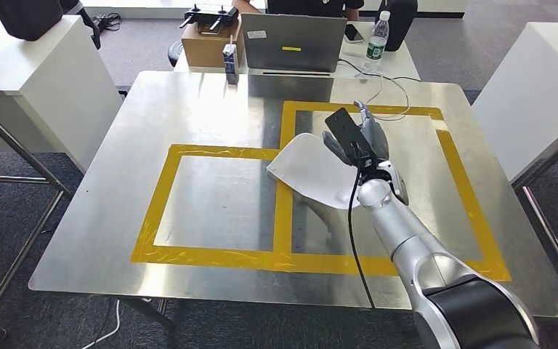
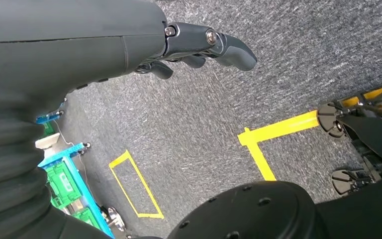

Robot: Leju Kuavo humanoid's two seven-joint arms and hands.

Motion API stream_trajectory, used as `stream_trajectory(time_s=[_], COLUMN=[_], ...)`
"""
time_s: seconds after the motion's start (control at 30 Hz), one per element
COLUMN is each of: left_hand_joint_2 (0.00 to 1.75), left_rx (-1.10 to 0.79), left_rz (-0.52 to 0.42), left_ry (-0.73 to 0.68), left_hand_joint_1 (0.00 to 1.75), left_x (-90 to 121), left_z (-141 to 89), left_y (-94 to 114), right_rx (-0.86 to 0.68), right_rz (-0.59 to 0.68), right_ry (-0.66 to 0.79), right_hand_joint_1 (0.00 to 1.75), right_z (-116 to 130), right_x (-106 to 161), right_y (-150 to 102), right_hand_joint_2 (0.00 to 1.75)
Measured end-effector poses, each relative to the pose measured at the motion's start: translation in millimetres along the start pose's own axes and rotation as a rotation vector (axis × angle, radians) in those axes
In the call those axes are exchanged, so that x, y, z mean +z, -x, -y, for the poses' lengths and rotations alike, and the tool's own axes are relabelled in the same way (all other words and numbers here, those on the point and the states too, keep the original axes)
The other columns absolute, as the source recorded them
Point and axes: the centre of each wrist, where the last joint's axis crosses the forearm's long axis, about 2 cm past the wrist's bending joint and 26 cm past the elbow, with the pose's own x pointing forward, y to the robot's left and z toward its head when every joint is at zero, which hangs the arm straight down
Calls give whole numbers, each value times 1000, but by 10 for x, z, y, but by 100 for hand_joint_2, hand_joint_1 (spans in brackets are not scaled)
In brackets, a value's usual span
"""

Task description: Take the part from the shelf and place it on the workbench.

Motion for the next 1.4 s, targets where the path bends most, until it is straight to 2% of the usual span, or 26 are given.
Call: stream_trajectory(time_s=[0.37,0.5,0.97,1.4], left_hand_joint_2=[175,0,0,0], left_rx=[1,1,-2,3], left_rz=[-8,-7,5,7], left_ry=[2,2,7,5], left_hand_joint_1=[0,0,0,0], left_x=[-3,-3,-10,-8], left_z=[7,7,26,17], left_y=[7,8,8,40], right_rx=[-3,-5,-52,-65], right_rz=[-5,0,69,64], right_ry=[-15,-15,-2,-7], right_hand_joint_1=[0,0,0,0], right_z=[-13,-6,32,-11], right_x=[15,16,16,39], right_y=[24,33,66,73], right_hand_joint_2=[0,0,0,0])
